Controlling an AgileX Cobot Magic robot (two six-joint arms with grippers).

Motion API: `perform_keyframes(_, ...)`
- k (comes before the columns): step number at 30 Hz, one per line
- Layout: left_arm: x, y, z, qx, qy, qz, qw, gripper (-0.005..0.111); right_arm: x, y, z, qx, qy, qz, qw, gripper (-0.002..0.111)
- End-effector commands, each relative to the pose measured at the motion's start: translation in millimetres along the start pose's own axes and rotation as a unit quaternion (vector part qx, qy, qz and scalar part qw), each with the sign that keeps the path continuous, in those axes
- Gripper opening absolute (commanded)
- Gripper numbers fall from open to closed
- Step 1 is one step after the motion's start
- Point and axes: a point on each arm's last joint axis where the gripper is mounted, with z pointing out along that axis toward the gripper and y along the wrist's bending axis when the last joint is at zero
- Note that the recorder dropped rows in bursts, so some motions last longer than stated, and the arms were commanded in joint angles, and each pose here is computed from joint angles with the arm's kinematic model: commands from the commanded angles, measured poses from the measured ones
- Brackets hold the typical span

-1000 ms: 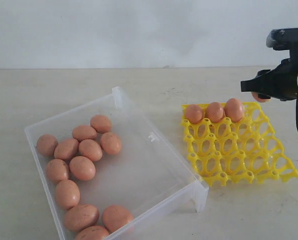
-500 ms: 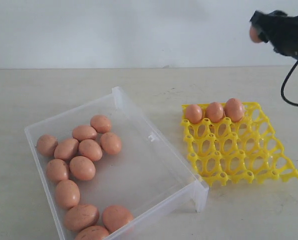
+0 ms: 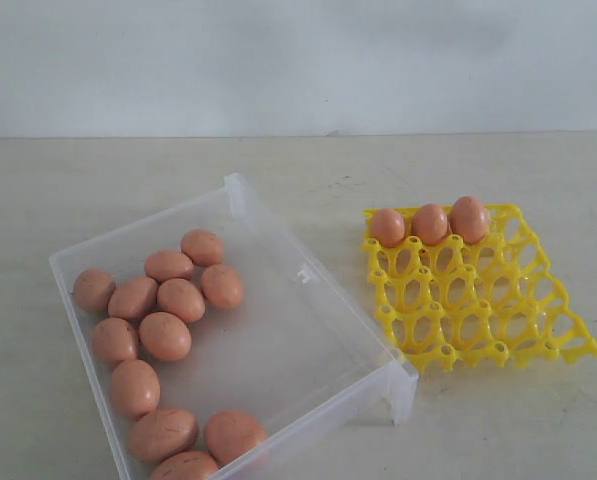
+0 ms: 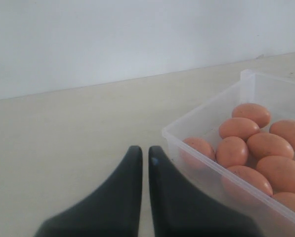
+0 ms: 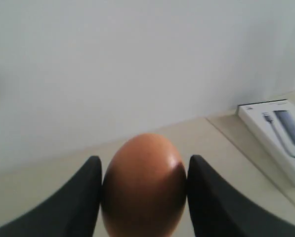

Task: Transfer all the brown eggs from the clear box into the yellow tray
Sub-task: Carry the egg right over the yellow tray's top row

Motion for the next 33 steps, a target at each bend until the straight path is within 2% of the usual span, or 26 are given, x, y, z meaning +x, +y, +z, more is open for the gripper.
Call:
perform_keyframes(1, 0, -0.3, 0, 0.001, -0.004, -0.003, 1.000, 0.004, 17, -9, 3, -0.033, 0.092, -0.123, 0.988, 0.000)
perform_keyframes(6, 0, -0.3, 0, 0.001, -0.004, -0.003, 1.000, 0.004, 21, 14, -2, -0.102, 0.102, -0.155, 0.977, 0.000)
perform_keyframes(13, 0, -0.3, 0, 0.002, -0.003, -0.003, 1.000, 0.004, 19, 52, -13, -0.217, 0.087, -0.064, 0.970, 0.000)
perform_keyframes(16, 0, -0.3, 0, 0.002, -0.003, -0.003, 1.000, 0.004, 22, 57, -11, -0.279, 0.067, -0.067, 0.956, 0.000)
perform_keyframes(22, 0, -0.3, 0, 0.002, -0.003, -0.003, 1.000, 0.004, 42, 64, 2, -0.321, 0.038, -0.071, 0.943, 0.000)
perform_keyframes(27, 0, -0.3, 0, 0.002, -0.003, -0.003, 1.000, 0.004, 57, 71, 9, -0.352, 0.027, -0.036, 0.935, 0.000)
perform_keyframes(31, 0, -0.3, 0, 0.002, -0.003, -0.003, 1.000, 0.004, 68, 62, 13, -0.347, 0.041, 0.006, 0.937, 0.000)
perform_keyframes(33, 0, -0.3, 0, 0.002, -0.003, -0.003, 1.000, 0.004, 72, 49, 14, -0.341, 0.040, 0.046, 0.938, 0.000)
